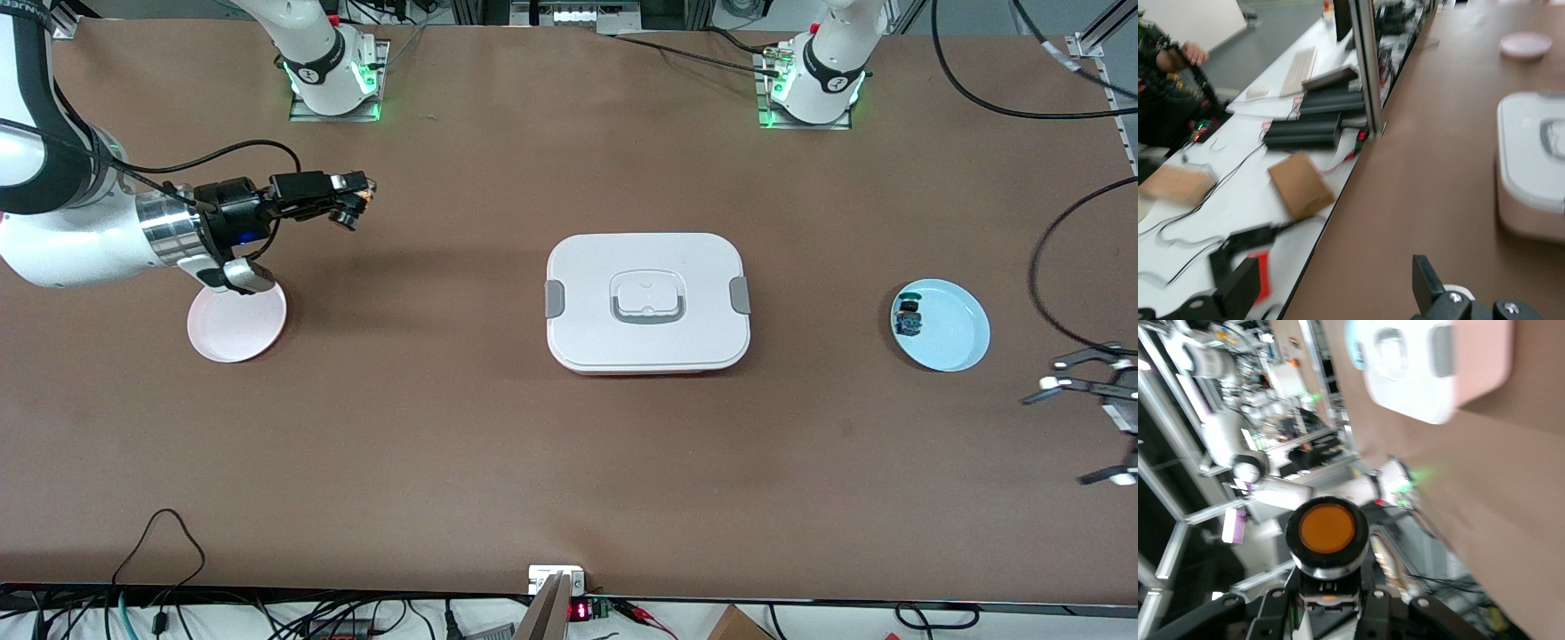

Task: Transfer orange switch to right arm and place
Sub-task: 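Lower the orange switch onto the white plate with the right gripper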

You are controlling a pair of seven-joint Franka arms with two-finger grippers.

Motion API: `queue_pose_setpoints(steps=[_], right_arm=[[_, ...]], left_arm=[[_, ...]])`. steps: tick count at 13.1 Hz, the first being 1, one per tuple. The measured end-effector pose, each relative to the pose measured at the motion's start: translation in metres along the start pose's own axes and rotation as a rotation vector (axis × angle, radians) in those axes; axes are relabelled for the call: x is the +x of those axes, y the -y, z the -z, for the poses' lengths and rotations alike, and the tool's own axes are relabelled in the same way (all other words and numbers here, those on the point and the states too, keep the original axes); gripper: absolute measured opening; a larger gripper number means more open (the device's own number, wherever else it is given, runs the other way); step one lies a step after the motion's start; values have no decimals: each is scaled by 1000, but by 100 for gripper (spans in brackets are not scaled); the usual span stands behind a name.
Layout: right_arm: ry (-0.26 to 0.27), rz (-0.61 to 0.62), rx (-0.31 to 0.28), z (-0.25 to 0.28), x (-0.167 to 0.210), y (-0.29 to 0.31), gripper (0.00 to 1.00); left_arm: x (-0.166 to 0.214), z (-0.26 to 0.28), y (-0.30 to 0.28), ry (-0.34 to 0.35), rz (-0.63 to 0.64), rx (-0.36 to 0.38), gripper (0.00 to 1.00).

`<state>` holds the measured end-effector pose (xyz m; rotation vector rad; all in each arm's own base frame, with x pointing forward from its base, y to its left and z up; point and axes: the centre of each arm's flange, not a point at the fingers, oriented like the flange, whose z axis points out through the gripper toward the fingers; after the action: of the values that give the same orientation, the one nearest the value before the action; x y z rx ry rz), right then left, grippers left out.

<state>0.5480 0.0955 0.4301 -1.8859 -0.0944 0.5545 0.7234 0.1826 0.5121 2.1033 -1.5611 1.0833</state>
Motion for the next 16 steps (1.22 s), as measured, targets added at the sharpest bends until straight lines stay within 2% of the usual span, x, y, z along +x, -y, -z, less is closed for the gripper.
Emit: queue_pose_setpoints(steps=[2,4,6,7,9,12,14,16], right_arm=[[38,35,-150,19,-13,-28,33],[104,96,-312,38,-26,-55,33],[186,149,-479,57,-38,-78,33],[222,166,-593,69,-41,-88,33],[286,227,-796,92,-41,-101,33],[403,372,-1039,113,-33,-103,33],[446,472,-1141,117,-22,-99,33],[472,596,-1198,121,-12,-101,33]], left_arm=[[6,32,5,150,43,47,100],[31,64,1,294,83,106,100],[69,96,-11,396,155,169,100],[88,103,-20,428,203,170,100],[118,99,-34,452,245,152,100],[148,100,-47,453,237,146,100],[164,107,-58,461,226,134,100],[193,107,-74,464,213,121,100]])
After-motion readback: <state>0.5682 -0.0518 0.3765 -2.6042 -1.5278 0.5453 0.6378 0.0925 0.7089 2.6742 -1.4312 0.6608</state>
